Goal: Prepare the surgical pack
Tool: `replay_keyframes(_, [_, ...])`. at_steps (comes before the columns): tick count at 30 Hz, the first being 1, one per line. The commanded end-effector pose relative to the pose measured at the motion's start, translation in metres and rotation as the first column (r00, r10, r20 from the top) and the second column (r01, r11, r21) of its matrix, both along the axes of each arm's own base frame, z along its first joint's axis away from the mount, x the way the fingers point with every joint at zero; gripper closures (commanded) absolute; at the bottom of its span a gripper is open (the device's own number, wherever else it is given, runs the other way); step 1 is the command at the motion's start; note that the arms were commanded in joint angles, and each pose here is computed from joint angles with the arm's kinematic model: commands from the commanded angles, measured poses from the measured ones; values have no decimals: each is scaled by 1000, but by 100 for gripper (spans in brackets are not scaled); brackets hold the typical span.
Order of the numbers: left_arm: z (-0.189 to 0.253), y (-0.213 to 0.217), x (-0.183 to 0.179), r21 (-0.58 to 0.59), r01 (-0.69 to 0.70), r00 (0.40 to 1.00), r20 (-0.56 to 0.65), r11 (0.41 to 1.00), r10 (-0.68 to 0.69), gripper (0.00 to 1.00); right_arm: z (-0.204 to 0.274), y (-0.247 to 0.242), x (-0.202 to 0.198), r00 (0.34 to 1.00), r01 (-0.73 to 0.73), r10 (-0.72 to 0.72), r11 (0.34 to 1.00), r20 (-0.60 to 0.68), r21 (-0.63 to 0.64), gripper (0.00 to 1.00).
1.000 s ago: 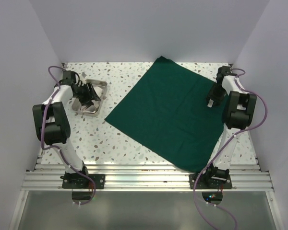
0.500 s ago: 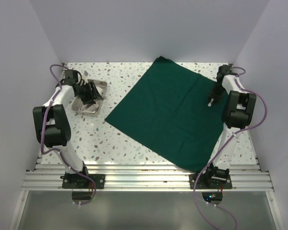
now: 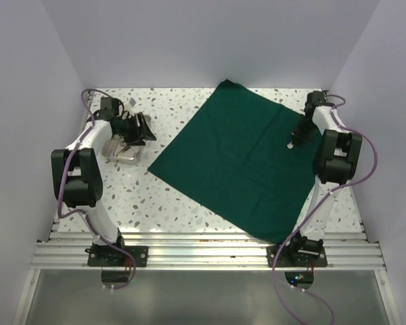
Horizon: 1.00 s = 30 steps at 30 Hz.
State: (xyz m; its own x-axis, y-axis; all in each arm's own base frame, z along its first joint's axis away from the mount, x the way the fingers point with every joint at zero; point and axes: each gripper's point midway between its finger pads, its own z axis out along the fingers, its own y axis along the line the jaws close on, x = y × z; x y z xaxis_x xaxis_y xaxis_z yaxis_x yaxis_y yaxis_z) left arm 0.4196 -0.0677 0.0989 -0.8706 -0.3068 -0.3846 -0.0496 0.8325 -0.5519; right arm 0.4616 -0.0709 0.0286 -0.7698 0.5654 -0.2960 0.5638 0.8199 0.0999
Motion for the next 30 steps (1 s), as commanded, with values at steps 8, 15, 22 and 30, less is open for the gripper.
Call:
replay_keyframes(8, [51, -80, 3, -128, 225, 962, 184, 966, -199, 37, 78, 65, -9, 986, -68, 58, 996, 159, 60, 95])
replay_keyframes(15, [46, -82, -7, -141, 244, 960, 177, 960, -218, 37, 54, 30, 3, 991, 11, -7, 1000, 131, -29, 72])
replay_keyframes(22, [41, -83, -5, -150, 247, 961, 164, 957, -223, 38, 36, 16, 21, 997, 44, -39, 996, 60, -82, 69])
replay_keyframes(30, [32, -85, -2, -165, 247, 964, 146, 955, -224, 38, 21, 6, 21, 997, 79, -82, 988, -16, -136, 60])
